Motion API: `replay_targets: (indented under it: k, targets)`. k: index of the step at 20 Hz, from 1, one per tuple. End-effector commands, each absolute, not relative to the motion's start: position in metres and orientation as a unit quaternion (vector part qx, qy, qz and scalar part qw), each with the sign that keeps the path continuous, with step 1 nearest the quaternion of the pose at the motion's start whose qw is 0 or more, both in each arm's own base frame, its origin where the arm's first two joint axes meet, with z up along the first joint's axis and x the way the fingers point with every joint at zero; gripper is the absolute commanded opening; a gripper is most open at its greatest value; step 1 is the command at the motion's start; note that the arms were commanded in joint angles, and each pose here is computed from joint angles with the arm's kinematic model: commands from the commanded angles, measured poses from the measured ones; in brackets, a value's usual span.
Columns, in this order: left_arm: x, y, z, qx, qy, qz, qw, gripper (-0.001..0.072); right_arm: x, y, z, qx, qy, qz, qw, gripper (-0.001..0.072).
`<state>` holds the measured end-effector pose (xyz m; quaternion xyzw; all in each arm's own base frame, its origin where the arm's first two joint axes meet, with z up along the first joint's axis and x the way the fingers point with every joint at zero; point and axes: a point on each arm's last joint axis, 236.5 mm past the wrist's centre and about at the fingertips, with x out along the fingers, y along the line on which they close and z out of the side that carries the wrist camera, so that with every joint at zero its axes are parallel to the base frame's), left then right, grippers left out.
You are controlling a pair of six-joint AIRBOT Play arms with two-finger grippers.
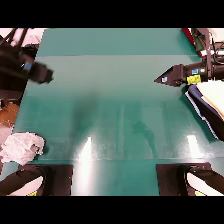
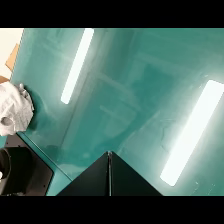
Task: Fold the shirts.
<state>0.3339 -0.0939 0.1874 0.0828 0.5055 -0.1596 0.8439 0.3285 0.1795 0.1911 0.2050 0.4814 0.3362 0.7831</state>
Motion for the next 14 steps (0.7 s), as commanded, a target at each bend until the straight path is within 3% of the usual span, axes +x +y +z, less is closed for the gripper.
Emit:
replay_targets:
  k: [1,3,4,5,6,14]
  targets:
    - [0.287,-0.027,0.165,0.115,0.523,-0.041,0.844,0.0023,0.329,0.180,0.191,0.205,0.481,0.336,0.783,0.0017]
    - [0.266,-0.002,0.132,0.119,0.549,0.010,0.827,0.0025,0.329,0.180,0.191,0.205,0.481,0.336,0.784,0.0018]
    - [0.256,0.007,0.113,0.122,0.563,0.029,0.817,0.0132,0.329,0.180,0.191,0.201,0.480,0.339,0.784,0.0018]
    - [0.250,0.015,0.095,0.124,0.575,0.048,0.807,0.0405,0.328,0.180,0.191,0.197,0.479,0.341,0.784,0.0017]
    - [0.245,0.025,0.075,0.125,0.586,0.072,0.797,0.0488,0.327,0.180,0.190,0.196,0.480,0.342,0.784,0.0017]
    - [0.204,0.050,-0.022,0.124,0.644,0.141,0.742,0.0489,0.321,0.180,0.188,0.193,0.491,0.347,0.776,0.0017]
